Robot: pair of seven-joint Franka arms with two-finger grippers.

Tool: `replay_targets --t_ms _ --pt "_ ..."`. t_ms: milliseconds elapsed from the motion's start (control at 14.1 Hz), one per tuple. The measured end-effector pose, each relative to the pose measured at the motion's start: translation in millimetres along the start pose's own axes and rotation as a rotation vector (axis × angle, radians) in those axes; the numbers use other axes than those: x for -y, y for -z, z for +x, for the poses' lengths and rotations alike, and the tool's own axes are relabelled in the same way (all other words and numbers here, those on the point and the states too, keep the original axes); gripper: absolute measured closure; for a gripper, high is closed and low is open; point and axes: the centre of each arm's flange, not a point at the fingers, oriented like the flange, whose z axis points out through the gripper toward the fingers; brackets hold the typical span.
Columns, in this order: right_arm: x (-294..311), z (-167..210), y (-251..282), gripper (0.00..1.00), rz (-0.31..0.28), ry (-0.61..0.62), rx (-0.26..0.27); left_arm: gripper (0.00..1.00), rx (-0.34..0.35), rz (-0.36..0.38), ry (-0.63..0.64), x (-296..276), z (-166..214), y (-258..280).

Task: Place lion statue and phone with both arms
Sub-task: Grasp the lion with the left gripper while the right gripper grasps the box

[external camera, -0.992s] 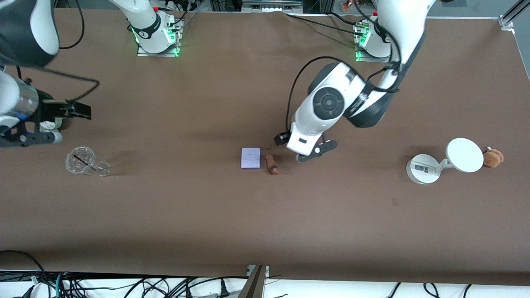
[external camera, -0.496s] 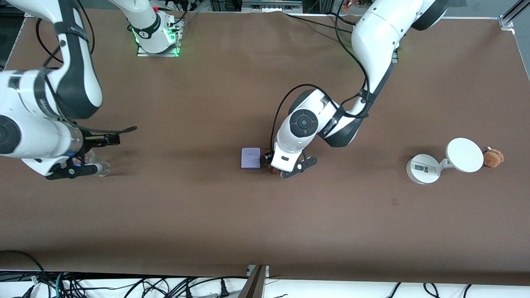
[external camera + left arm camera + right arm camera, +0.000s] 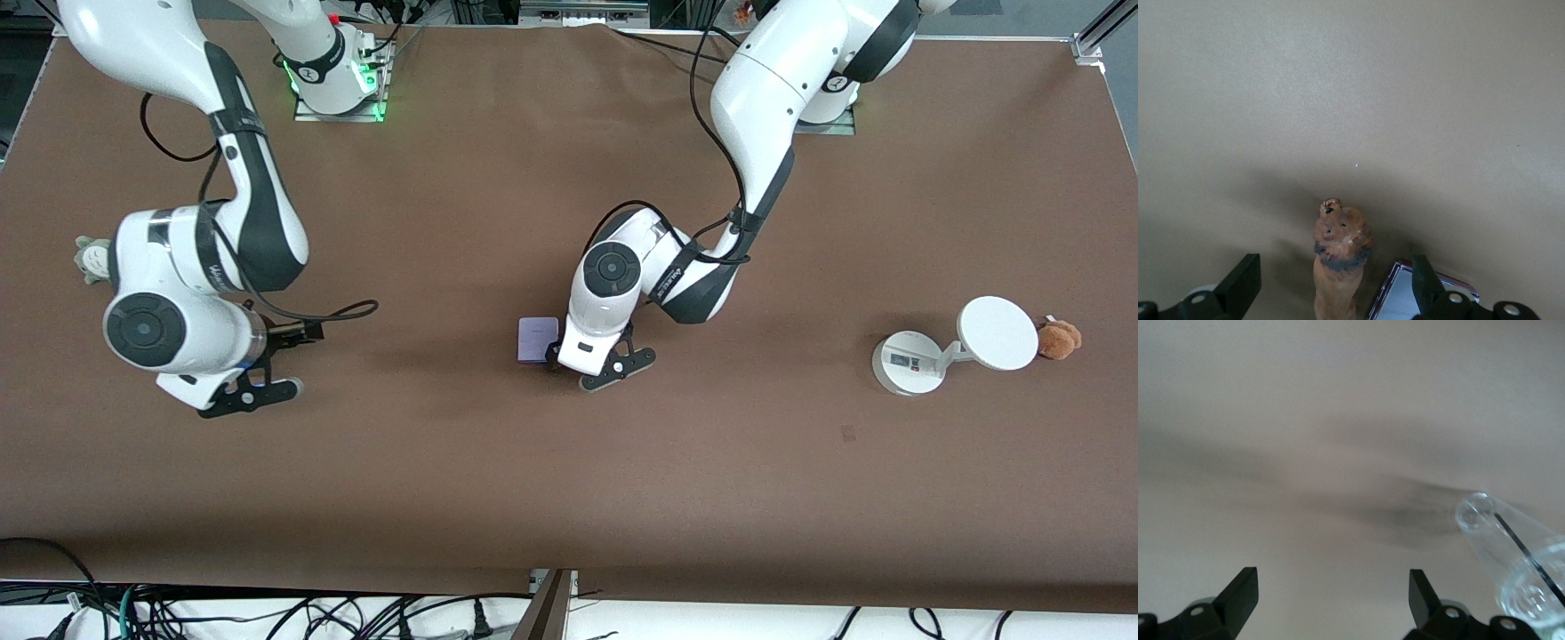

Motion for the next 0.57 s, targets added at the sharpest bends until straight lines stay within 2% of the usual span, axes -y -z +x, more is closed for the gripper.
replay_targets --t_ms 142,212,354,567 --pt "8.6 5.1 -7.9 0.00 0.032 -0.001 -0.006 0.00 -0.001 0.002 -0.006 0.8 1.2 -1.1" --pt "12.2 6.9 -10.7 0.00 0.073 -0.010 -0.010 0.07 -0.002 0.004 -0.019 1.5 2.1 -2.1" --pt "17.2 10.2 -19.9 0.00 0.122 -0.021 -0.003 0.29 -0.002 0.009 -0.046 2.8 3.0 -5.6" --pt "21.4 17.5 -32.2 0.00 0.131 -0.022 -0.014 0.59 0.000 0.010 -0.069 3.3 2.5 -10.1"
